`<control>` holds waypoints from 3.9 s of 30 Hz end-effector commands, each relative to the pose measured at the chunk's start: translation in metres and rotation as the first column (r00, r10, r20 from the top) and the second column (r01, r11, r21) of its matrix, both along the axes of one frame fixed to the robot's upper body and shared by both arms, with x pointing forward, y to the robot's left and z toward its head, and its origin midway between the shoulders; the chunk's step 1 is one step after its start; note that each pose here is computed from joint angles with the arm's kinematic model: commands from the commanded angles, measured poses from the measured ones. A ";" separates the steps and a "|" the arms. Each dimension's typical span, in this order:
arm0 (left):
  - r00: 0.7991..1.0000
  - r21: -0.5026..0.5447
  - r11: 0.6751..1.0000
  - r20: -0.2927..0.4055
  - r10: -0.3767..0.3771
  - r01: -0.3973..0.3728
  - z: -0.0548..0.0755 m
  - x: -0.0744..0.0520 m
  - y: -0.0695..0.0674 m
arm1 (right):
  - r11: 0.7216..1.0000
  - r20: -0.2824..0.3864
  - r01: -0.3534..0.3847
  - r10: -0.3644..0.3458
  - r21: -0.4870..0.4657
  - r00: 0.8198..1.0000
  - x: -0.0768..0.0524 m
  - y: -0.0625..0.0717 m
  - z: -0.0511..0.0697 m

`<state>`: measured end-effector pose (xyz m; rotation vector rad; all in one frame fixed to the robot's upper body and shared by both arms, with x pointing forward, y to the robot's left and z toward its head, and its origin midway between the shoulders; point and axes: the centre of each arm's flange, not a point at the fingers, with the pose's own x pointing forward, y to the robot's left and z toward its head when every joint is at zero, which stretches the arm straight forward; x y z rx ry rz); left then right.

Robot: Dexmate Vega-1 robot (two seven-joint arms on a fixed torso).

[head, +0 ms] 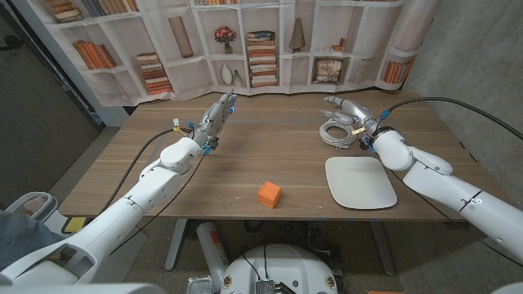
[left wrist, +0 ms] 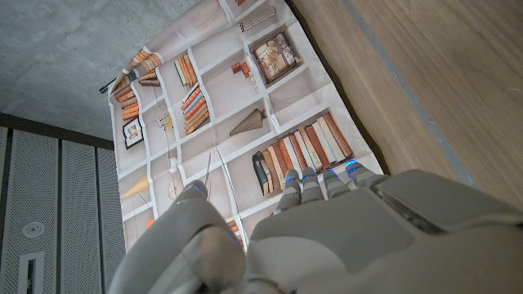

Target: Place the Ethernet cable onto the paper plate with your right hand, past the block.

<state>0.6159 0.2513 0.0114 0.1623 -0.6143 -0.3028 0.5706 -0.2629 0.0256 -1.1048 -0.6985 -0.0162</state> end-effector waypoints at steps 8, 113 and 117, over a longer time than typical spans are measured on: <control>1.000 0.007 1.000 -0.003 0.000 0.000 0.000 0.000 -0.003 | 0.998 -0.023 0.030 -0.031 -0.047 0.999 0.000 0.002 -0.002; 1.000 0.020 1.000 -0.012 -0.006 0.006 0.000 0.002 -0.005 | 0.895 -0.158 0.316 -0.377 -0.314 0.912 0.029 0.029 -0.009; 1.000 0.020 1.000 -0.012 -0.008 0.008 -0.001 0.002 -0.005 | 0.889 -0.167 0.325 -0.391 -0.322 0.905 0.031 0.028 -0.010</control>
